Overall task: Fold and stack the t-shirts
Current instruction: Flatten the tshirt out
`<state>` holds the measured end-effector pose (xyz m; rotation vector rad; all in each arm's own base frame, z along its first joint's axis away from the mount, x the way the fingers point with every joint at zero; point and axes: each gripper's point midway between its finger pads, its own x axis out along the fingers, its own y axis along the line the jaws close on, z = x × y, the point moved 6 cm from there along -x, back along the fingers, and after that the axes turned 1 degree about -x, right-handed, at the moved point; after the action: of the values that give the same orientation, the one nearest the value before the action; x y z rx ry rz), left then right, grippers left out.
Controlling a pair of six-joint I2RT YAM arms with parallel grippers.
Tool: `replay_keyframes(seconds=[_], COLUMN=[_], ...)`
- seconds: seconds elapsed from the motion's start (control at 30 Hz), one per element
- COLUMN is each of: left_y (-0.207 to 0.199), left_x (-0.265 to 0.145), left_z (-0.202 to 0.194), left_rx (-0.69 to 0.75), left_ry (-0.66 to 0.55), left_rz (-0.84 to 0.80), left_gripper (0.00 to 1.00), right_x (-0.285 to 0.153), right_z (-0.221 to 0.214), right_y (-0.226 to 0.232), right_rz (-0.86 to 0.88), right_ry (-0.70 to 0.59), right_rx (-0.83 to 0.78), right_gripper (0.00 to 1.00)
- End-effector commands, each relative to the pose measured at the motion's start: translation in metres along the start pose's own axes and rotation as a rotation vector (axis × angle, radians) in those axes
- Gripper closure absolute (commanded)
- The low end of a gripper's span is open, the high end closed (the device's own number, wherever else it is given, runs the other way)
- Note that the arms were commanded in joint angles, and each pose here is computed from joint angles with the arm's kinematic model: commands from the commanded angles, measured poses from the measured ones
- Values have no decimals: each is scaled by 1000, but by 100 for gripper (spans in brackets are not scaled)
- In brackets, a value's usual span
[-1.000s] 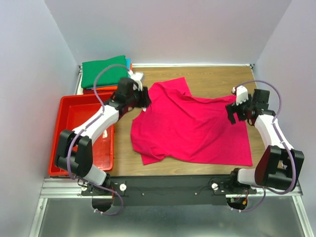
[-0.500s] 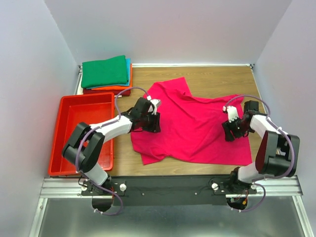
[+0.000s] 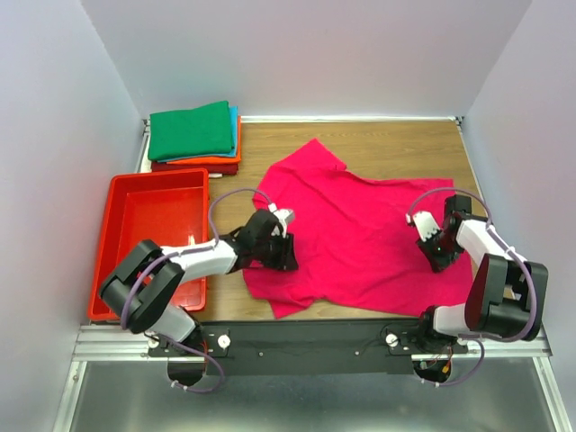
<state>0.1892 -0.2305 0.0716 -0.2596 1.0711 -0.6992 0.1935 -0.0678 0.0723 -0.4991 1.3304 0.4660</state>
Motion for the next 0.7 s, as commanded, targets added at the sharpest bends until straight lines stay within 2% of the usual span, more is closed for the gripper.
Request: replay_keyframes(seconds=[0.0,0.07,0.1,0.13,0.2,0.23,0.33,0.37,0.43,0.47,0.5,0.53,0.57,0.6,0.63,0.67], left_y=[-19,-20,-25,-24,-39,-34,-38,-35,-7,-11,13,5,13,30,35,27], left_x=[-6,-10,-16,-20,-34,-37,-61,-67,-74,-84,-76,-85,-83,-58,-52,-61], left_z=[-42,-48,-43,-38,-8,-8,57,72,108,137,152,188,202,210,225,259], left_rx=[-97,-117,-113,-124,-75,-62,15,28,28,101,89,135,172,162,179,225], left_ry=[87,72,35,0,-115,-121,-290,-323,-390,-447,-431,-480,-461,-395,-387,-421], left_rz=[-57,-53,-67,-44,-60,-31,-21,-31,-13,-42,3,-27,-14,5,17,21], left_gripper=[53,54,54,52,48,47,39,39,39,39,39,39,39,39,39,39], right_x=[-11,-17,-19,-26,-34,-40,-56,-68,-74,-73,-79,-80,-79,-75,-75,-74], right_z=[-39,-35,-31,-21,-2,9,52,74,95,107,122,130,138,145,150,153], right_y=[15,12,10,3,-2,-7,-25,-34,-36,-41,-39,-40,-42,-42,-44,-46], right_rz=[21,3,5,-22,-14,-22,16,30,93,122,183,212,229,280,295,308], right_ry=[192,169,144,101,-5,-53,-232,-338,-435,-481,-568,-606,-648,-679,-696,-706], right_rx=[-39,-31,-21,-4,35,49,105,104,133,136,135,130,123,126,135,135], right_gripper=[70,67,60,48,35,32,26,26,26,26,25,25,26,26,26,26])
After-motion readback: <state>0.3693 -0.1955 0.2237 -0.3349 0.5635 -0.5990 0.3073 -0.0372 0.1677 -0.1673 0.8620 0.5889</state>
